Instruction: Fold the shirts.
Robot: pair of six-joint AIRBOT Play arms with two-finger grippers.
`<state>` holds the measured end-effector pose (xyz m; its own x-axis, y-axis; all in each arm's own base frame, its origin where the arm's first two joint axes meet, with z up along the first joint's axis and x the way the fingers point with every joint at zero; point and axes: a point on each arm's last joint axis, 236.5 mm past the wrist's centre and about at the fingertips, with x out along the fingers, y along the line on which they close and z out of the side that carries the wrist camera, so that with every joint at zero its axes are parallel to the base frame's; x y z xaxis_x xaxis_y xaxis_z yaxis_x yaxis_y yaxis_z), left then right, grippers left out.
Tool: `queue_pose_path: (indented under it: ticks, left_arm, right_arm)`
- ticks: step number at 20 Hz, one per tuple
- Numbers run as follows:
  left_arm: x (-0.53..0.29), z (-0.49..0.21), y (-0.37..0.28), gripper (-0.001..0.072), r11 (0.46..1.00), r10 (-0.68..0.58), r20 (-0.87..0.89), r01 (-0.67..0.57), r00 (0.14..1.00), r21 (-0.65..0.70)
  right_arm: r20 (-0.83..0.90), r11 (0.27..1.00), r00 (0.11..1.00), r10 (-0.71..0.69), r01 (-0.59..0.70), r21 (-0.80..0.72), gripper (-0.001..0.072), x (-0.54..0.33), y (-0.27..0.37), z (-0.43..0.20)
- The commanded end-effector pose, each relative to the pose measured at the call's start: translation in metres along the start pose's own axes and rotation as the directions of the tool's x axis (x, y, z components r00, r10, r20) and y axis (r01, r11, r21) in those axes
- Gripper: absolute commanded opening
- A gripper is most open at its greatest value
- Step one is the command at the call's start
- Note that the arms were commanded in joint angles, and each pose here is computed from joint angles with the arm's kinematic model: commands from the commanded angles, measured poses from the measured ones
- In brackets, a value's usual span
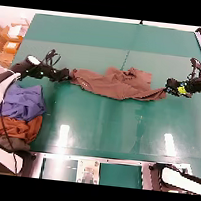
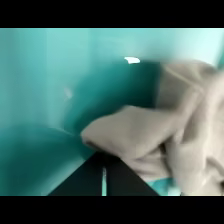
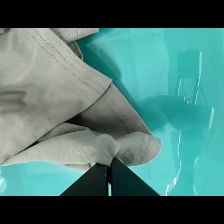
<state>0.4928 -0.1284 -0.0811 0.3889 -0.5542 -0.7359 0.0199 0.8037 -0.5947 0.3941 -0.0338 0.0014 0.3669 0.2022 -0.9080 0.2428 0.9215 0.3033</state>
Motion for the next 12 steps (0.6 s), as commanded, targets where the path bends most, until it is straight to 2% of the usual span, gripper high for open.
queue_pose_path:
  ticks: [1, 4, 6, 8, 10, 12]
  left_arm:
    - [-0.022, 0.02, -0.045, 0.002, 0.991, -0.107, -0.025, 0.109, 0.994, 0.078]
    - [-0.083, 0.044, -0.118, 0.002, 0.95, -0.21, -0.052, 0.217, 0.976, 0.227]
    - [-0.158, 0.075, -0.178, 0.002, 0.909, -0.261, 0.044, 0.23, 0.964, 0.349]
    - [-0.246, 0.101, -0.235, 0.002, 0.87, -0.314, 0.191, 0.202, 0.93, 0.45]
    - [-0.345, 0.113, -0.288, 0.002, 0.842, -0.389, 0.365, 0.165, 0.846, 0.514]
    - [-0.441, 0.104, -0.326, 0.002, 0.82, -0.477, 0.534, 0.134, 0.698, 0.556]
  right_arm:
    - [0.004, 1.0, 1.0, 0.01, -0.01, 0.0, 0.0008, -0.003, 0.004, 0.002]
    - [0.023, 0.997, 0.997, 0.077, -0.076, -0.031, 0.0008, -0.044, 0.033, 0.019]
    - [0.098, 0.983, 0.981, 0.169, -0.161, -0.087, 0.0008, -0.104, 0.07, 0.046]
    - [0.247, 0.954, 0.928, 0.28, -0.241, -0.177, 0.0008, -0.189, 0.108, 0.079]
    - [0.458, 0.941, 0.828, 0.324, -0.234, -0.243, 0.0009, -0.287, 0.127, 0.107]
    - [0.648, 0.945, 0.693, 0.317, -0.171, -0.279, 0.0009, -0.38, 0.132, 0.113]
